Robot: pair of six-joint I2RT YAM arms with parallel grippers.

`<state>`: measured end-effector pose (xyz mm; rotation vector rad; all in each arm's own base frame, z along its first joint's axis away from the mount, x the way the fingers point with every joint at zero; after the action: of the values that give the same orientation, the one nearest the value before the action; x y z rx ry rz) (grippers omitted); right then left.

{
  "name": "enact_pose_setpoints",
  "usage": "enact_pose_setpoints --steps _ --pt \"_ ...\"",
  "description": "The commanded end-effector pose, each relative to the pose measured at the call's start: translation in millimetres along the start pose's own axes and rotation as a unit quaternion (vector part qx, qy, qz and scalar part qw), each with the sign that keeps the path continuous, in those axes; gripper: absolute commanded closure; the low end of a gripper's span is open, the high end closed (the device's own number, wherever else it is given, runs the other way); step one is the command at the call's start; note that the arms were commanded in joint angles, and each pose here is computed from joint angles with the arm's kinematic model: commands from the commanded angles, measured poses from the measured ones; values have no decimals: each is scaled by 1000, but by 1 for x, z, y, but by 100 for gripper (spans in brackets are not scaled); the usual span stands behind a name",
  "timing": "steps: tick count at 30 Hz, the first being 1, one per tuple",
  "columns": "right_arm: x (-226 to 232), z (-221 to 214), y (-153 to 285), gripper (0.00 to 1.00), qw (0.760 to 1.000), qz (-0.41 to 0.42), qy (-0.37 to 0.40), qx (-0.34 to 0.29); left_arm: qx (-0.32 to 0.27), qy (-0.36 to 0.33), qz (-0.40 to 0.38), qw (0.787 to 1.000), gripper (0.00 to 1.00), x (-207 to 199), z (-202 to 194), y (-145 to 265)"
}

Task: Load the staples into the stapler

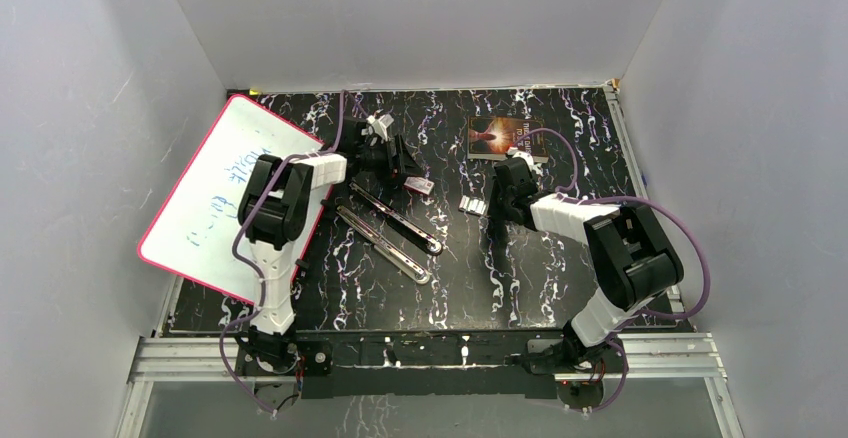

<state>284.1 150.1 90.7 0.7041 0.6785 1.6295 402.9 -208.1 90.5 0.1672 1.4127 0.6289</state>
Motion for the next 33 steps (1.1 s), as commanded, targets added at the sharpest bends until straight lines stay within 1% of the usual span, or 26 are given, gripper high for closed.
enact_pose_setpoints --steps 1,5,9,13,19,24,27,30,33 --pt "-2 16 8 85 1000 -11 9 -22 -16 -44 19 999 33 -30 10 25" --pt "-2 17 7 85 1000 -11 10 -23 -16 -49 20 998 24 -37 9 31" --pt "-1 17 7 85 1000 -8 10 -22 -17 -39 -41 998 23 -53 13 37" --pt "-1 17 7 85 1000 -8 10 -23 -18 -52 -57 997 23 -69 20 42" --pt "-1 18 7 84 1000 -7 11 -24 -30 -68 0 997 23 -65 27 46" --pt "-1 18 8 84 1000 -8 13 -24 -58 -98 42 993 22 -70 32 57" --pt "-2 18 7 85 1000 -11 15 -24 -69 -111 54 990 22 -74 32 63" --pt "-1 20 6 87 999 -10 21 -25 -75 -115 62 989 22 -72 28 67" --pt "1 24 3 92 999 -7 27 -25 -79 -121 63 987 22 -69 23 70"
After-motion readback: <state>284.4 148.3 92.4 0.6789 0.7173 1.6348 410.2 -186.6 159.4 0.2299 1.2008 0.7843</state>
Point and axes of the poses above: each gripper's point midway between its finger pads, its own y axis back along the fingers, its own x axis along the line the jaws close on, z = x × y, the point moved 9 cm from there along y, back along the fingers, and after that the axes turned 14 degrees about y, right-handed, at the moved point
